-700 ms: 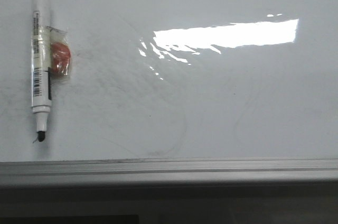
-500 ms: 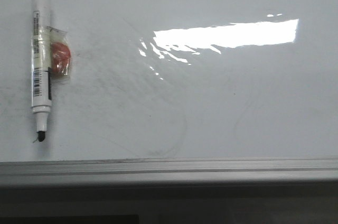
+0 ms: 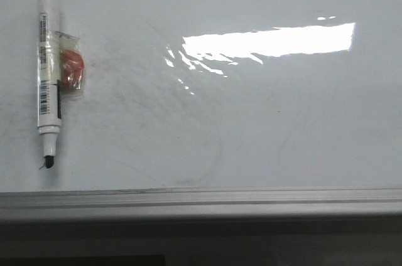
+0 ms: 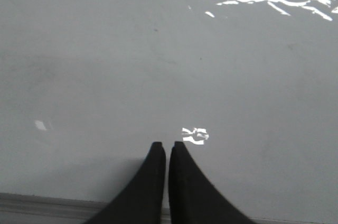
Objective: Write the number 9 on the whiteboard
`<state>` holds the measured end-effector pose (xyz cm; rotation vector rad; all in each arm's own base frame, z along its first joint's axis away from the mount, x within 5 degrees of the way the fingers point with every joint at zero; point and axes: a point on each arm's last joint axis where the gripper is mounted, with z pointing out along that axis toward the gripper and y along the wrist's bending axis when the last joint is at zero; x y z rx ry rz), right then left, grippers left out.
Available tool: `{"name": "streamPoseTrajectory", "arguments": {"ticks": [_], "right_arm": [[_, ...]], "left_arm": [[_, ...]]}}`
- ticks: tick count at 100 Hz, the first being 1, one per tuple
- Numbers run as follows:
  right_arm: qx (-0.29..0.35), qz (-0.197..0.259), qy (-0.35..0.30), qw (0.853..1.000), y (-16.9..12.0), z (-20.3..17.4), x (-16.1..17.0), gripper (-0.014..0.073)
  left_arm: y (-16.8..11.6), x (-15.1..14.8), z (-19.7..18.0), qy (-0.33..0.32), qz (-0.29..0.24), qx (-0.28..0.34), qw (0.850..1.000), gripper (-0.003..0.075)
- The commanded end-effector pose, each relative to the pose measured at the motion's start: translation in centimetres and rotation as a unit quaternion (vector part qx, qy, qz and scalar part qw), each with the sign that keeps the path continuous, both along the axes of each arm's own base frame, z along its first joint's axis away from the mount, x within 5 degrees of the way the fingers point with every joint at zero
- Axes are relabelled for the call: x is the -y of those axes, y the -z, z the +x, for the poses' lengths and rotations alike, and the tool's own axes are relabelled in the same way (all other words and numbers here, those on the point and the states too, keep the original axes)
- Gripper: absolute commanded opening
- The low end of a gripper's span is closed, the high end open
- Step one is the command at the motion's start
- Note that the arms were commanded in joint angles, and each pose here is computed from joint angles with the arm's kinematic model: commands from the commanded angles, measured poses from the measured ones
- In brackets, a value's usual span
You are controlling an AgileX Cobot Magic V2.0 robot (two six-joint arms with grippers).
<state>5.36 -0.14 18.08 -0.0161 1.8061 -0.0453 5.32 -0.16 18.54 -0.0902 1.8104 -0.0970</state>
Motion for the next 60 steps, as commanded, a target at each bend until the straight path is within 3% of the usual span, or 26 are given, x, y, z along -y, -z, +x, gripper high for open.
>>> {"name": "streamPoseTrajectory", "arguments": {"ticks": [1, 30, 60], "right_arm": [[0.014, -0.007, 0.002, 1.0, 0.1, -0.1, 0.0, -0.0064], [0.023, -0.007, 0.001, 1.0, -0.1, 0.0, 0.0, -0.0064], [0.149, -0.01, 0.0, 0.989, -2.3, 0.1, 0.0, -0.0064]], "left_arm": [[0.8, 0.0, 0.0, -0.002, -0.008, 0.018, 1.0, -0.002], [0.3, 0.0, 0.1, -0.003, -0.008, 0.043, 0.999, -0.002], [-0.6, -0.1, 0.2, -0.006, -0.01, 0.096, 0.995, -0.002]]}}
